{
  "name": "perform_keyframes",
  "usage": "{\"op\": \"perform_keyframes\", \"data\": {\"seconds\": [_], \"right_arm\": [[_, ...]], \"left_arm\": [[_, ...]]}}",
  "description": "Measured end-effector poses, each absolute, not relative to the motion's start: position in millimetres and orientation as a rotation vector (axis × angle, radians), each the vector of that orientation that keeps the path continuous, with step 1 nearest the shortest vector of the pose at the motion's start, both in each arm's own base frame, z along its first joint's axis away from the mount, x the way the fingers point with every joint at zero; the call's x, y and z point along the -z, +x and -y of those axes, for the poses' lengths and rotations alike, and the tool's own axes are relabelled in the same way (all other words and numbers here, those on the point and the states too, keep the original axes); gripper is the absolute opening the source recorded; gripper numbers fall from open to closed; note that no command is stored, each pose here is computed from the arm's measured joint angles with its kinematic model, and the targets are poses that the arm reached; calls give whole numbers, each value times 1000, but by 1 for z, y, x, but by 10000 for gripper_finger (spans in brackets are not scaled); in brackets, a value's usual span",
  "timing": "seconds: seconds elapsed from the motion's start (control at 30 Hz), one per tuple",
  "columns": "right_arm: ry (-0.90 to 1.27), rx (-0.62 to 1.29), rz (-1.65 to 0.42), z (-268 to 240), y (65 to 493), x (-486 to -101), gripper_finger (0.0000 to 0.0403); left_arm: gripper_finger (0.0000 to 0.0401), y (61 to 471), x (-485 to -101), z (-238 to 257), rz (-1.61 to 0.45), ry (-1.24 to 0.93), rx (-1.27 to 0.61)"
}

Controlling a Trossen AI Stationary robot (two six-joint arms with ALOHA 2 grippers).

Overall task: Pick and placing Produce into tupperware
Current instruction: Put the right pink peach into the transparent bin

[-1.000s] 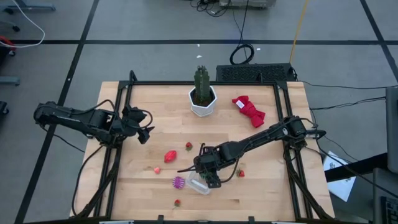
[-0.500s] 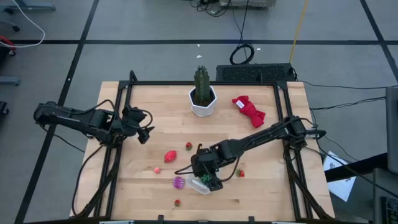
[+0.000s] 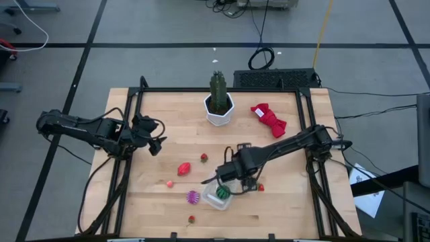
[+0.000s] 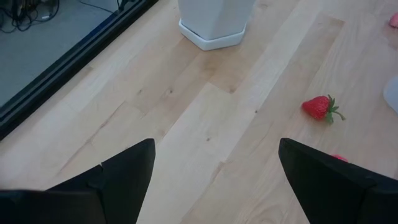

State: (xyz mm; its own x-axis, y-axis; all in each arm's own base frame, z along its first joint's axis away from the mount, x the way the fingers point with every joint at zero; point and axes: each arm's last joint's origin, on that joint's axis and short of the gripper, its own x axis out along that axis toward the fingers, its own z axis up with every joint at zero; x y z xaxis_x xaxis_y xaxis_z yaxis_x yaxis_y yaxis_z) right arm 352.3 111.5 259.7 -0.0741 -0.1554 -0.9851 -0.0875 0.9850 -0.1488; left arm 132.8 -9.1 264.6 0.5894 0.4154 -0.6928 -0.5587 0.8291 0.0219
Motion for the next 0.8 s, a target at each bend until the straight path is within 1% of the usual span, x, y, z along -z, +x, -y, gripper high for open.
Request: {"op": "perform_keyframes", "data": {"seconds": [0.17,0.27,0.37,0.47,0.57,0.73,0.8], "right_arm": [[-307,126,-1621,-112,342,-261,350],[-319,157,-1596,-106,329,-269,350],[-317,188,-1511,-99,314,-277,350],[-268,188,-1392,-89,296,-277,350],[-176,216,-1322,-77,274,-270,350],[4,365,-1330,-57,235,-248,350],[65,389,-1350,-53,226,-238,350]], "left_arm": [[349,135,-261,10,-763,-195,-529],[349,136,-261,12,-774,-206,-469],[349,136,-261,12,-777,-200,-454],[349,136,-261,12,-775,-199,-458],[349,136,-261,12,-774,-194,-459],[349,136,-261,12,-774,-183,-461],[349,137,-261,12,-768,-183,-469]]}}
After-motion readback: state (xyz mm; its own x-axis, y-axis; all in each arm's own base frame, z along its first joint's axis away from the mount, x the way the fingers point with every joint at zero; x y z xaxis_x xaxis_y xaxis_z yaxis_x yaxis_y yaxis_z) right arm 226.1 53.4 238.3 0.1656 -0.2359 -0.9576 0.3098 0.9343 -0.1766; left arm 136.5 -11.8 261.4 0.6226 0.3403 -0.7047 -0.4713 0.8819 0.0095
